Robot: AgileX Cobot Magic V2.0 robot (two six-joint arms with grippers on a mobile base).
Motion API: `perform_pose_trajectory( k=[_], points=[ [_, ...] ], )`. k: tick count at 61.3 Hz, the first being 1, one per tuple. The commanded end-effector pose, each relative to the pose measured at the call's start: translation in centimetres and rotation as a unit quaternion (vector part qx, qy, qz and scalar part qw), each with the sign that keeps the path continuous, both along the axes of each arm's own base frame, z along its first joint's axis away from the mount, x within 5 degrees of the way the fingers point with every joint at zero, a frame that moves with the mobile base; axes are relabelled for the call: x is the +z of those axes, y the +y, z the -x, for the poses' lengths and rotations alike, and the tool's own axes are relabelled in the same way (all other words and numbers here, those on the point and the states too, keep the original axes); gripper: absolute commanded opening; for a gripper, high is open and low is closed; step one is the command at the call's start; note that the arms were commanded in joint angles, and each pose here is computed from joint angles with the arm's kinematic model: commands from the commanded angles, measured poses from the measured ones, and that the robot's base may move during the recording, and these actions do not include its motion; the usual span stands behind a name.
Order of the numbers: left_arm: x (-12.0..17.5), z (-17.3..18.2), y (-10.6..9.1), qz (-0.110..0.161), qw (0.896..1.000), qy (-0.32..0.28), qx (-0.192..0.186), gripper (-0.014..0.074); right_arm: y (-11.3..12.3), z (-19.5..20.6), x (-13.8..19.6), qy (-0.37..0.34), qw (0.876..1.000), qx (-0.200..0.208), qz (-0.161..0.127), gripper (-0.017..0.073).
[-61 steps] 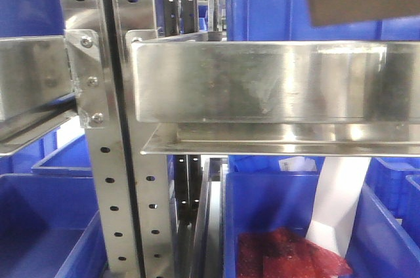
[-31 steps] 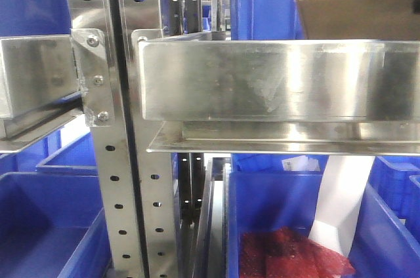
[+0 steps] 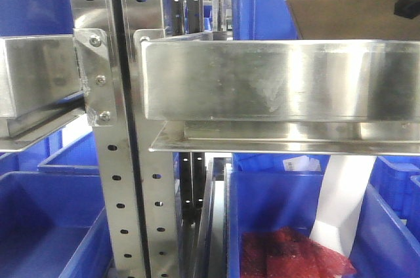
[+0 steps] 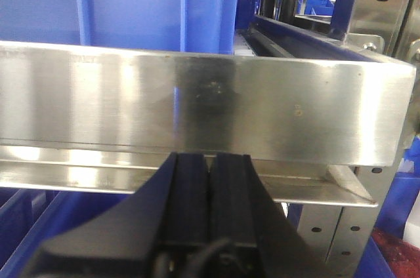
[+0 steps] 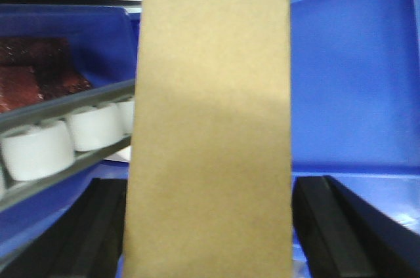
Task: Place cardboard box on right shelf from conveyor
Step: 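Lower the box onto the roller shelf and open the right gripper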
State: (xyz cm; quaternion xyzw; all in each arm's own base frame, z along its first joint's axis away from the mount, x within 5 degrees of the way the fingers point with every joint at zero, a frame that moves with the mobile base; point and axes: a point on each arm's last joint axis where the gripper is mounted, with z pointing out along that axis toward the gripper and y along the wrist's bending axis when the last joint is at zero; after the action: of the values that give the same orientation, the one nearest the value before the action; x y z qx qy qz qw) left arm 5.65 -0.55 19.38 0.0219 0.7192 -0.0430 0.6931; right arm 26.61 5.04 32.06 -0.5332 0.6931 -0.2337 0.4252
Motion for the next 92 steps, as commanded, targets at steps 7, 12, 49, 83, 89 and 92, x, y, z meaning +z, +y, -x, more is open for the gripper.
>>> perform_pose_trajectory(
  k=[7, 12, 49, 83, 89, 92],
  points=[
    [0.5, 0.1, 0.0, 0.007, 0.999, -0.046, 0.0, -0.0116, -0.1, 1.0, 2.8, -0.046, 0.997, -0.012, -0.061, 0.0596],
    [0.5, 0.1, 0.0, 0.007, 0.999, -0.046, 0.0, -0.0115, 0.0, 1.7, 3.4, -0.048, 0.994, -0.021, -0.098, 0.0596],
    [0.5, 0.1, 0.0, 0.007, 0.999, -0.046, 0.0, -0.0116, -1.2, 9.3, 8.8, -0.04, 0.815, -0.176, -0.551, 0.0344],
    [0.5, 0.1, 0.0, 0.007, 0.999, -0.046, 0.0, -0.0115, -3.6, 15.4, 8.2, -0.116, 0.759, -0.199, -0.609, 0.0025],
    [0.5, 0.1, 0.0, 0.007, 0.999, -0.046, 0.0, -0.0116, -3.6, 15.4, 8.2, -0.116, 0.759, -0.199, -0.609, 0.0025],
    [0.5, 0.1, 0.0, 0.007, 0.999, -0.046, 0.0, -0.0115, -3.6, 15.4, 8.2, -0.116, 0.759, -0.199, -0.609, 0.0025]
  ],
)
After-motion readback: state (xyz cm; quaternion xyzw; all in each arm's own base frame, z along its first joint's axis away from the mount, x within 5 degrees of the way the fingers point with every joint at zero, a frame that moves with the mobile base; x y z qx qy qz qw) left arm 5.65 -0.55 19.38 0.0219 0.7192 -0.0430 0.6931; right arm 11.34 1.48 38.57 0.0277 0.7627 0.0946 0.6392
